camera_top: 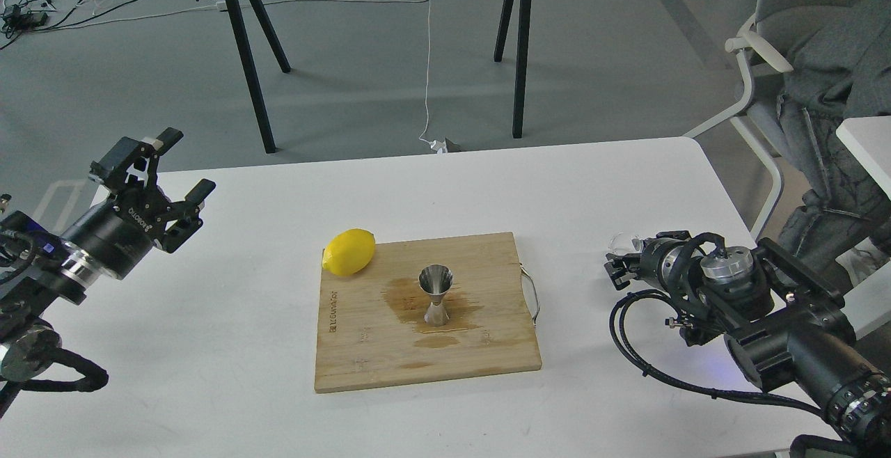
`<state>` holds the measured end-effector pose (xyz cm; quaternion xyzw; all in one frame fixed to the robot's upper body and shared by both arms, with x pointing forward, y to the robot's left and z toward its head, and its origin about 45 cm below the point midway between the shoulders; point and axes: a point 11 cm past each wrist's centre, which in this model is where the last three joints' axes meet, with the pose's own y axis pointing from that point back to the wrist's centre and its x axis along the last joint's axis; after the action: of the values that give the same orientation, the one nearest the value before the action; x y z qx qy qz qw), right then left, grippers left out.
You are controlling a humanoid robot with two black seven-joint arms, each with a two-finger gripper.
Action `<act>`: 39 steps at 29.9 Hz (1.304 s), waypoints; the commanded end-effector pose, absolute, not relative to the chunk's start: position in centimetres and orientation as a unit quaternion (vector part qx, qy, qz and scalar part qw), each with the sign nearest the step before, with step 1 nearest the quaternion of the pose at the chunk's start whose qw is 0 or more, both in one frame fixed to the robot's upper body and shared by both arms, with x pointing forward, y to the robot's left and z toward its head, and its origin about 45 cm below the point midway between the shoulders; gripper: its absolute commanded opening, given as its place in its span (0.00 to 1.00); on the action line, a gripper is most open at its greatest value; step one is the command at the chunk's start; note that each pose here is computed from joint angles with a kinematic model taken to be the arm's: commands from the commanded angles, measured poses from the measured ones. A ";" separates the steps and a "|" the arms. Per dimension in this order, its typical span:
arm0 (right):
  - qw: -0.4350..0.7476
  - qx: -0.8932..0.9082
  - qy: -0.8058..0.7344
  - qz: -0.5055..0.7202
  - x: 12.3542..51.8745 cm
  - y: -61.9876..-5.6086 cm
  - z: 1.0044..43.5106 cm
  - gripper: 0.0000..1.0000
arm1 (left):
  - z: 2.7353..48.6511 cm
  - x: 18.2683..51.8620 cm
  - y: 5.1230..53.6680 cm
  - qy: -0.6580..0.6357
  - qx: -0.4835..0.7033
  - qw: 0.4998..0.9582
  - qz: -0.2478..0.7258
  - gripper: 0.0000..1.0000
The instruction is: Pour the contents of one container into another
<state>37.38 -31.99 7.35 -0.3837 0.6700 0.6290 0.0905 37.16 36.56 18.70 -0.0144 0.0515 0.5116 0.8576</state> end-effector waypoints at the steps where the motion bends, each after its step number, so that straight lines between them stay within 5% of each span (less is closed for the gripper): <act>1: 0.092 -0.389 0.666 0.629 37.5 -31.7 7.6 0.43 | 18.7 37.2 36.6 0.051 -0.014 0.858 0.512 0.98; 16: 0.091 -0.480 0.635 0.598 39.7 -27.9 12.5 0.41 | 18.7 37.1 36.5 0.052 -0.014 0.858 0.511 0.98; 39: -0.085 -0.769 0.503 0.386 41.8 -10.3 25.6 0.41 | 16.7 36.3 34.7 0.076 -0.009 0.865 0.496 0.98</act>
<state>42.38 -11.81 24.76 -0.7463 0.5202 0.4105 -0.0632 36.57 35.35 17.31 -0.0046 0.0670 0.4984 0.8643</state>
